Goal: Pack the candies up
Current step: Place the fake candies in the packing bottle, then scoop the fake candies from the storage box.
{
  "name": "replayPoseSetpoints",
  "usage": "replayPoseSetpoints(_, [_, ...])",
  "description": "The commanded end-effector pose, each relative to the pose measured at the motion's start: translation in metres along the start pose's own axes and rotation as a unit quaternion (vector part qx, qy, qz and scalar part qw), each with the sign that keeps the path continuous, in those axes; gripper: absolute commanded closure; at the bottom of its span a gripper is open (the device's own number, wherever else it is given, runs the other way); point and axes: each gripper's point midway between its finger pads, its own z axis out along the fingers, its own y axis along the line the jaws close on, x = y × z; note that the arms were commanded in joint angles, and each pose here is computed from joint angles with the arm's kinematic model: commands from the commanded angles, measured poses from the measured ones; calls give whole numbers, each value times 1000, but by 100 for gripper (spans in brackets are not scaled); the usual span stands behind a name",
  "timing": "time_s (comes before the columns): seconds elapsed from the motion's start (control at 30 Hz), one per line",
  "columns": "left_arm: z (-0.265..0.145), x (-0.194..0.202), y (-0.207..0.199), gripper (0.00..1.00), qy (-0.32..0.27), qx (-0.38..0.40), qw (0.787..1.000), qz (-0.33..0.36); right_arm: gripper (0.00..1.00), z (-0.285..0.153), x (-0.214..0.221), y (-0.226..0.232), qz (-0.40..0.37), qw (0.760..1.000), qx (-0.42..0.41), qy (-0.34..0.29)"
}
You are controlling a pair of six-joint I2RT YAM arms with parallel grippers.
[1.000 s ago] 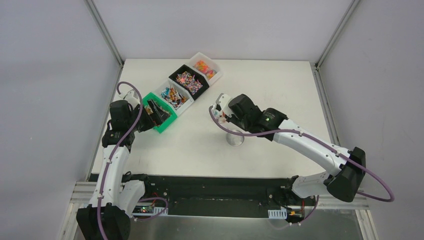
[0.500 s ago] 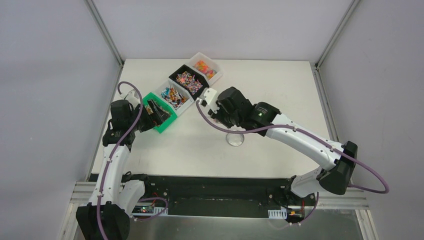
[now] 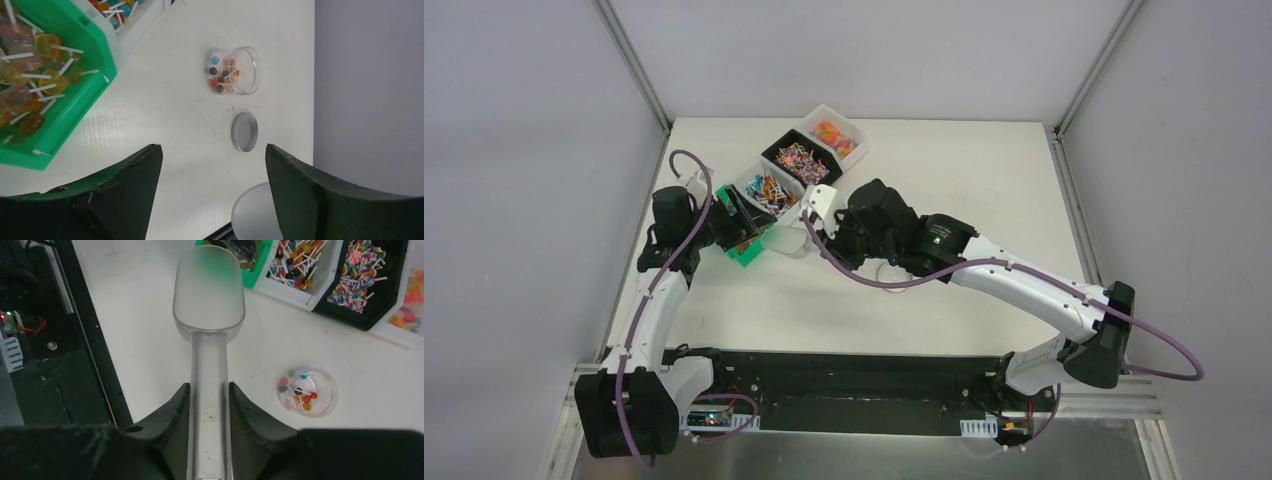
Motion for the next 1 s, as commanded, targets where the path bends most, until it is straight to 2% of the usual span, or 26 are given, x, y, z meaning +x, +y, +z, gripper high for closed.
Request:
replayPoseSetpoints(0.0, [10, 6, -23, 25, 19, 60, 998, 9, 100, -14, -55, 7, 8, 994, -21, -108])
replayPoseSetpoints(0.27, [21, 27, -7, 41, 48, 45, 998, -1, 100, -27, -85, -12, 20, 981, 31, -188])
replayPoseSetpoints(0.47, [23, 35, 2, 44, 57, 33, 998, -13, 100, -32, -96, -24, 16, 967, 69, -245])
replayPoseSetpoints(0.5, [23, 33, 2, 42, 53, 30, 998, -10, 100, -31, -95, -26, 18, 966, 72, -246])
replayPoseSetpoints(0.57, [20, 26, 3, 33, 38, 12, 999, -1, 100, -25, -93, -29, 23, 967, 80, -240])
replayPoseSetpoints(0.7, [7, -5, 17, 15, -27, -76, 996, 25, 100, -10, -84, -40, 32, 973, 94, -208])
replayPoseSetpoints(0.83, [-12, -33, 34, 7, -103, -159, 981, 29, 100, 6, -79, -58, 36, 978, 115, -171])
replayPoseSetpoints(0.97, [-25, -48, 57, 6, -157, -232, 960, 1, 100, 24, -86, -68, 25, 978, 124, -163])
